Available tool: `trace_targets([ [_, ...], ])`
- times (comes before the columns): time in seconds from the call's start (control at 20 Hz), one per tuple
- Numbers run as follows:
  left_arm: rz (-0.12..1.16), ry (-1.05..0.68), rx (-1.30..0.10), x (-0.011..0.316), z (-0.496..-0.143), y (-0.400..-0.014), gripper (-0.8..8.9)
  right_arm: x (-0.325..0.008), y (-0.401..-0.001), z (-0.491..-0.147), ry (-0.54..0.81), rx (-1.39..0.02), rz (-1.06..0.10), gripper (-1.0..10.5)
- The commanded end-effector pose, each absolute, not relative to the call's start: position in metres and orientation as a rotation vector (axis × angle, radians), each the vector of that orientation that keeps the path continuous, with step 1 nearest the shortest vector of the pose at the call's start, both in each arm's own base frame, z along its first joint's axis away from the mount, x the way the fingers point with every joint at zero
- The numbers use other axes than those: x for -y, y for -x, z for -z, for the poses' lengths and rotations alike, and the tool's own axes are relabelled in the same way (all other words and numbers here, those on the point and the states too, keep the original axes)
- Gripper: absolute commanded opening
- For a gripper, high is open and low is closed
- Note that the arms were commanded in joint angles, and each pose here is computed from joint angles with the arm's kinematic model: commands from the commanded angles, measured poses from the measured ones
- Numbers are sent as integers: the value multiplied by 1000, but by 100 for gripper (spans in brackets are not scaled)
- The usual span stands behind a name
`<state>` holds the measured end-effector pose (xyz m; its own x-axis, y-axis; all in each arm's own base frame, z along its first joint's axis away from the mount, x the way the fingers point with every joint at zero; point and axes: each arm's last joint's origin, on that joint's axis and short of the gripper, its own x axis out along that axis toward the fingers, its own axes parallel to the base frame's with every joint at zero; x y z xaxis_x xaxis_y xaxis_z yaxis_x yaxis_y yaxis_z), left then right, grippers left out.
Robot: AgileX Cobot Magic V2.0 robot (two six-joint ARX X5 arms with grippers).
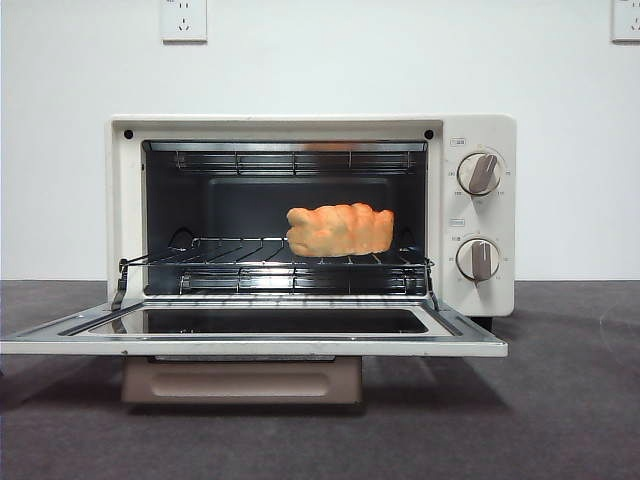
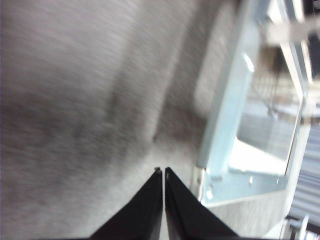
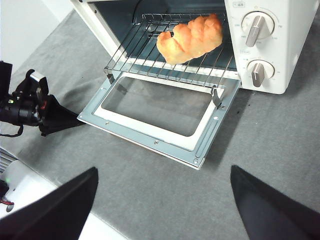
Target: The left arm flap open the oven, the right arm pick bread and place it into oven, the left arm flap close the oven
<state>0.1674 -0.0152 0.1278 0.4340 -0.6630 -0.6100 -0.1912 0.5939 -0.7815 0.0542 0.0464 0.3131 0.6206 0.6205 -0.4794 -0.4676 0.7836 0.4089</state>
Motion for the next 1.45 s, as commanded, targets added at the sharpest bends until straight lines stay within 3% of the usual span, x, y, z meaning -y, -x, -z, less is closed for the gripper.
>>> trace_targets([
  [0.05,386,904,-1119,18,-127,-168,8,-47,-54,-316,-269,-633,-639,423],
  [0.8,501,1050,-999,20,-144,-183,8,-47,-54,-316,-299,-644,-631,423],
  [1.45,572,1008,-757,19,-218,-226,9,-47,-54,-316,-302,-642,-634,423],
])
